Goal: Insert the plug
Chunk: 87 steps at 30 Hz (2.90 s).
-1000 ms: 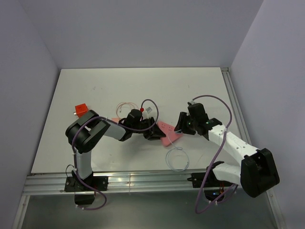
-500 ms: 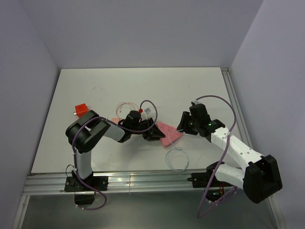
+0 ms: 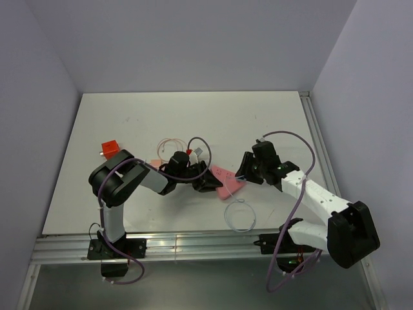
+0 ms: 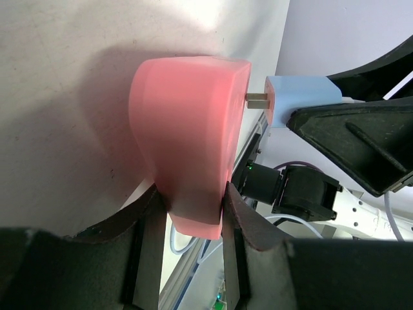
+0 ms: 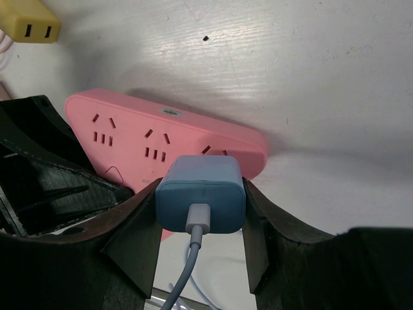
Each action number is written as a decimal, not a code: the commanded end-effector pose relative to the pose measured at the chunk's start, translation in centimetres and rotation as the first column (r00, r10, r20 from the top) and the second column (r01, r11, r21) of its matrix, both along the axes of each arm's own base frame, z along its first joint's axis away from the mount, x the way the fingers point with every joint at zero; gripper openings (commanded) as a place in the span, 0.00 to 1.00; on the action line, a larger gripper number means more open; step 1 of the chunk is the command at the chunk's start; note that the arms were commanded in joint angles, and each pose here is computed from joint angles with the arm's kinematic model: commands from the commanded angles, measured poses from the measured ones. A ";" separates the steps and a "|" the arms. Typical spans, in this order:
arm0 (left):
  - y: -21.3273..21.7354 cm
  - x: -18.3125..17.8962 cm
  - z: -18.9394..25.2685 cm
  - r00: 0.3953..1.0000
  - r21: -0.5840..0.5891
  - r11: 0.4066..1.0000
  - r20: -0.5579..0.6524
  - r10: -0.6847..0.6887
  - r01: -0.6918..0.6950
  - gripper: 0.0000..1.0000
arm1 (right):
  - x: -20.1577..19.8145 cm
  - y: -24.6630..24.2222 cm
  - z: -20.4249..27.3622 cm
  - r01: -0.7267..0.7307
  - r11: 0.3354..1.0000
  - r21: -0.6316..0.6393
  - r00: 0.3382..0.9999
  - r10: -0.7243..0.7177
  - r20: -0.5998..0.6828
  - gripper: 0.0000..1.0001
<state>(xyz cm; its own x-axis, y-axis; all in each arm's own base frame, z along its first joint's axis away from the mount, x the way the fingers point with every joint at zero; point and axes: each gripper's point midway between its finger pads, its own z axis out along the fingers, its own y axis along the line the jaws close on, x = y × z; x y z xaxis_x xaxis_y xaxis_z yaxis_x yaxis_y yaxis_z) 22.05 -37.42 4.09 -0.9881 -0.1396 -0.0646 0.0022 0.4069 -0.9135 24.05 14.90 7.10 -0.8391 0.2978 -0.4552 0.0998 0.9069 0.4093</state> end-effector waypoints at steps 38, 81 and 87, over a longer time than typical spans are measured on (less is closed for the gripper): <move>4.1 -4.9 -8.5 0.986 0.298 0.954 -0.144 0.088 -0.042 0.00 | -2.2 0.5 -4.2 0.041 0.975 -0.220 0.997 -0.054 -0.053 0.00; 3.7 -4.1 -7.1 0.985 0.282 0.956 -0.122 0.122 -0.084 0.00 | -13.1 4.3 -13.0 0.003 0.971 -0.238 0.997 -0.022 -0.075 0.00; 4.0 -4.4 -7.3 0.985 0.282 0.956 -0.126 0.121 -0.082 0.00 | -13.3 5.1 -13.3 -0.018 0.963 -0.270 0.999 0.004 -0.054 0.00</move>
<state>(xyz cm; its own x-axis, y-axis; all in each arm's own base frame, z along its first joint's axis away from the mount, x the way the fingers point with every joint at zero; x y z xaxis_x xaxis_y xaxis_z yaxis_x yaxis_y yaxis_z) 18.89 -36.60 3.78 -0.9813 -0.1846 0.0549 -0.1290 0.4181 -0.8992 21.54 16.92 3.51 -0.3833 0.1748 -0.9069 0.2081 0.9730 0.0995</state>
